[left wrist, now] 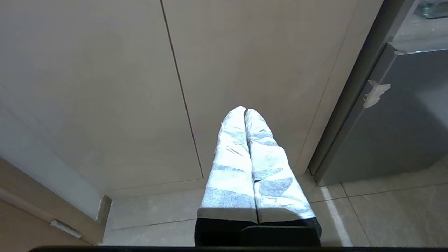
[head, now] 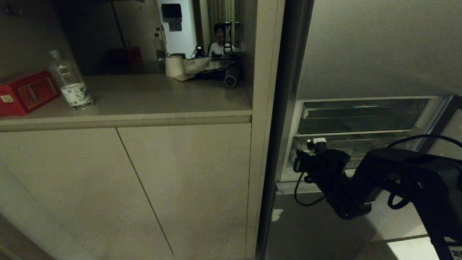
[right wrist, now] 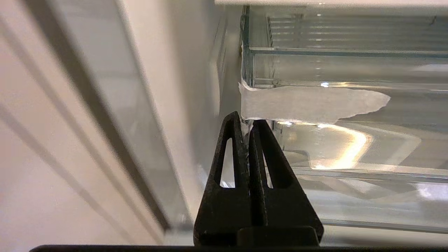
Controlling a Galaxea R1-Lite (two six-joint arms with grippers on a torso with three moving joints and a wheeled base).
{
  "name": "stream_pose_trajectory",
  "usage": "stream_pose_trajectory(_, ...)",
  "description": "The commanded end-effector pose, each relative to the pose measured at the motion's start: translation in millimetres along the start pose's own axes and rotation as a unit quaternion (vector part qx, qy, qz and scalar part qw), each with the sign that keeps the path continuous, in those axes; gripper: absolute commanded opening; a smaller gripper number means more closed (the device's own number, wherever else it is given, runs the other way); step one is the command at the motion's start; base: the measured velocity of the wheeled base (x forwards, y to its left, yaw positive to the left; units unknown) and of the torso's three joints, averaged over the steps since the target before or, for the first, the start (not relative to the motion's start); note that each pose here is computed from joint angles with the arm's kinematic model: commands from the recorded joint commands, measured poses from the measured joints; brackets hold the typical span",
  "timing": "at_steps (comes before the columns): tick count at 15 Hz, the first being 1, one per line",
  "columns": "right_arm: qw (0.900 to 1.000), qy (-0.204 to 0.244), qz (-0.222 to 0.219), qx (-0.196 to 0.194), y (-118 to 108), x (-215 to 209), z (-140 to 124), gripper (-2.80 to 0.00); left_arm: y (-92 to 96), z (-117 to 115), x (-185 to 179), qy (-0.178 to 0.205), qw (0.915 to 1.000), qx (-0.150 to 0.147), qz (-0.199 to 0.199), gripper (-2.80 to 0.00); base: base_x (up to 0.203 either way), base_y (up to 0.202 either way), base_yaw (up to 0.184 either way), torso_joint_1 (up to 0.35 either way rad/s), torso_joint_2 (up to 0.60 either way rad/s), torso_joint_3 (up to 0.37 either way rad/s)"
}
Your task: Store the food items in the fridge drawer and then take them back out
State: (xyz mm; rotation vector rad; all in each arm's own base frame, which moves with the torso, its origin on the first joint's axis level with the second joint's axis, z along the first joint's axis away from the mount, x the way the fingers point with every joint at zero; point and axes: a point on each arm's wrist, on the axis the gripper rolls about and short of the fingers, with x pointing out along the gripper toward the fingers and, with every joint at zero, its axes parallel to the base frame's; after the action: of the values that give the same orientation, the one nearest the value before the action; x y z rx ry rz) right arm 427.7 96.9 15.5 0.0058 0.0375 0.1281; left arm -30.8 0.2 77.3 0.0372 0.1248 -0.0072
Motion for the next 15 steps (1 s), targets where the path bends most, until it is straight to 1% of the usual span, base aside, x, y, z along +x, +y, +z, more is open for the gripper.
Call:
stream_pose_trajectory(1, 1.000, 0.005, 0.001, 0.001, -2, -23, 8, -2.80, 0.0, 0, 0, 0.001, 1.0000, 0.000, 0.000, -2.80, 0.000, 0.000, 0.000, 0.000, 0.00, 0.000)
stream_pose_trajectory(3, 1.000, 0.020, 0.008, 0.002, 1, -45, 5, -2.80, 0.0, 0, 0, 0.001, 1.0000, 0.000, 0.000, -2.80, 0.000, 0.000, 0.000, 0.000, 0.00, 0.000)
stream_pose_trajectory(4, 0.999, 0.036, 0.013, 0.000, 4, -56, 1, 0.00, 0.0, 0, 0, 0.001, 1.0000, 0.000, 0.000, -2.80, 0.000, 0.000, 0.000, 0.000, 0.00, 0.000)
stream_pose_trajectory(6, 0.997, 0.072, 0.022, -0.005, 9, -77, -8, 0.00, 0.0, 0, 0, 0.001, 1.0000, 0.000, 0.000, -2.80, 0.000, 0.000, 0.000, 0.000, 0.00, 0.000)
stream_pose_trajectory(8, 0.994, 0.106, 0.035, -0.001, 15, -104, -8, 0.00, 0.0, 0, 0, 0.001, 1.0000, 0.000, 0.000, -2.80, 0.000, 0.000, 0.000, 0.000, 0.00, 0.000)
stream_pose_trajectory(10, 0.991, 0.125, 0.044, 0.026, 19, -137, 5, 0.00, 0.0, 0, 0, 0.001, 1.0000, 0.000, 0.000, -2.80, 0.000, 0.000, 0.000, 0.000, 0.00, 0.000)
stream_pose_trajectory(11, 0.991, 0.118, 0.045, 0.038, 19, -147, 16, 0.00, 0.0, 0, 0, 0.001, 1.0000, 0.000, 0.000, -2.80, 0.000, 0.000, 0.000, 0.000, 0.00, 0.000)
stream_pose_trajectory(12, 0.993, 0.100, 0.037, 0.045, 18, -152, 28, 0.00, 0.0, 0, 0, 0.001, 1.0000, 0.000, 0.000, -2.80, 0.000, 0.000, 0.000, 0.000, 0.00, 0.000)
stream_pose_trajectory(13, 0.995, 0.082, 0.023, 0.049, 13, -155, 39, 0.00, 0.0, 0, 0, 0.001, 1.0000, 0.000, 0.000, -2.80, 0.000, 0.000, 0.000, 0.000, 0.00, 0.000)
stream_pose_trajectory(15, 0.997, 0.060, -0.023, 0.050, -12, -150, 48, 0.00, 0.0, 0, 0, 0.001, 1.0000, 0.000, 0.000, -2.80, 0.000, 0.000, 0.000, 0.000, 0.00, 0.000)
